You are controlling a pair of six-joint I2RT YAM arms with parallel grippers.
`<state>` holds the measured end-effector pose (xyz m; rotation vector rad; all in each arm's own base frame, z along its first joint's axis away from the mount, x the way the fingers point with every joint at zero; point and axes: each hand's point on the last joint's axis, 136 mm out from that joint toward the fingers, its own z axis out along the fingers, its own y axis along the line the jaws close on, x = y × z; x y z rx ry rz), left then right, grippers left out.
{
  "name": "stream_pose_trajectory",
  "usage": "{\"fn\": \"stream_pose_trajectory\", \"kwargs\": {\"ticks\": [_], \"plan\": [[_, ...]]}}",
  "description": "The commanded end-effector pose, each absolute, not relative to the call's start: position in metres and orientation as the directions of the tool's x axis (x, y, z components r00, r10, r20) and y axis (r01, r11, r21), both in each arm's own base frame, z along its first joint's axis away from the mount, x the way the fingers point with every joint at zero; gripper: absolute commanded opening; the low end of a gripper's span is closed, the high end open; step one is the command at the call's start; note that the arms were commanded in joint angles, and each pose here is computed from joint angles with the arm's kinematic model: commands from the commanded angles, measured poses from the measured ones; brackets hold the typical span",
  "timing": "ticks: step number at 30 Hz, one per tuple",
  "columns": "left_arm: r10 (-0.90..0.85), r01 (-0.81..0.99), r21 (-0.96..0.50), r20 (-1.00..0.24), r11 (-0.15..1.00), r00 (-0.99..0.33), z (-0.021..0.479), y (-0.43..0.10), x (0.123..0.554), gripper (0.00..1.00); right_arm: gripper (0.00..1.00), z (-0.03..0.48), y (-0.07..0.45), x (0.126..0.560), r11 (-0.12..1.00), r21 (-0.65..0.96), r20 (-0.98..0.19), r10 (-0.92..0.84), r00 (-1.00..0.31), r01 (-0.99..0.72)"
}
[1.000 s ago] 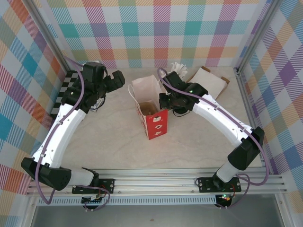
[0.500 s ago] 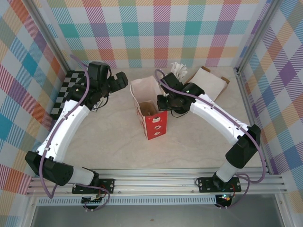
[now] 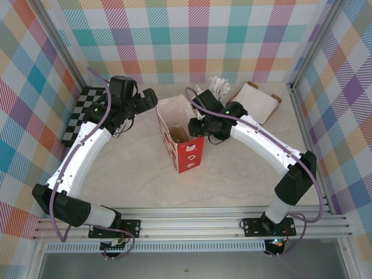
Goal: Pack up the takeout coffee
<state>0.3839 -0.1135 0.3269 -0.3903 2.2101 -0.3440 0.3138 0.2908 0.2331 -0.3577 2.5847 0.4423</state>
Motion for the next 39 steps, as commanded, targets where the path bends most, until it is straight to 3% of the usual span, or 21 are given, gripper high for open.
{"fn": "stream_pose_trajectory", "kwargs": {"ticks": [1, 10, 15, 20, 24, 27, 33, 39], "plan": [[-0.405, -0.189, -0.368, -0.699, 0.910, -0.589, 0.327, -0.106, 0.386, 1.00, 0.44, 0.264, 0.291, 0.306, 0.889, 0.269, -0.557, -0.172, -0.813, -0.372], [-0.427, -0.229, -0.365, -0.695, 0.903, -0.578, 0.321, -0.103, 0.391, 1.00, 0.85, 0.324, 0.279, 0.286, 0.801, 0.247, -0.690, -0.250, -0.679, -0.546], [-0.432, -0.244, -0.360, -0.684, 0.901, -0.587, 0.314, -0.103, 0.395, 1.00, 1.00, 0.355, 0.262, 0.287, 0.790, 0.221, -0.743, -0.244, -0.624, -0.572], [-0.427, -0.244, -0.353, -0.691, 0.903, -0.584, 0.314, -0.102, 0.396, 1.00, 1.00, 0.376, 0.236, 0.299, 0.804, 0.294, -0.779, -0.112, -0.617, -0.517], [-0.415, -0.240, -0.339, -0.713, 0.910, -0.565, 0.317, -0.098, 0.395, 1.00, 1.00, 0.367, 0.186, 0.327, 0.883, 0.354, -0.750, 0.071, -0.658, -0.308], [-0.359, -0.127, -0.357, -0.721, 0.926, -0.592, 0.320, -0.114, 0.393, 1.00, 1.00, 0.336, 0.146, 0.347, 0.915, 0.386, -0.665, 0.189, -0.723, -0.116], [-0.347, -0.133, -0.328, -0.777, 0.935, -0.524, 0.333, -0.095, 0.373, 1.00, 1.00, 0.284, 0.106, 0.378, 0.969, 0.248, -0.632, 0.156, -0.759, -0.008], [-0.366, -0.159, -0.330, -0.815, 0.930, -0.449, 0.337, -0.075, 0.350, 1.00, 1.00, 0.235, 0.094, 0.409, 0.953, 0.303, -0.543, 0.185, -0.819, 0.014]]}}
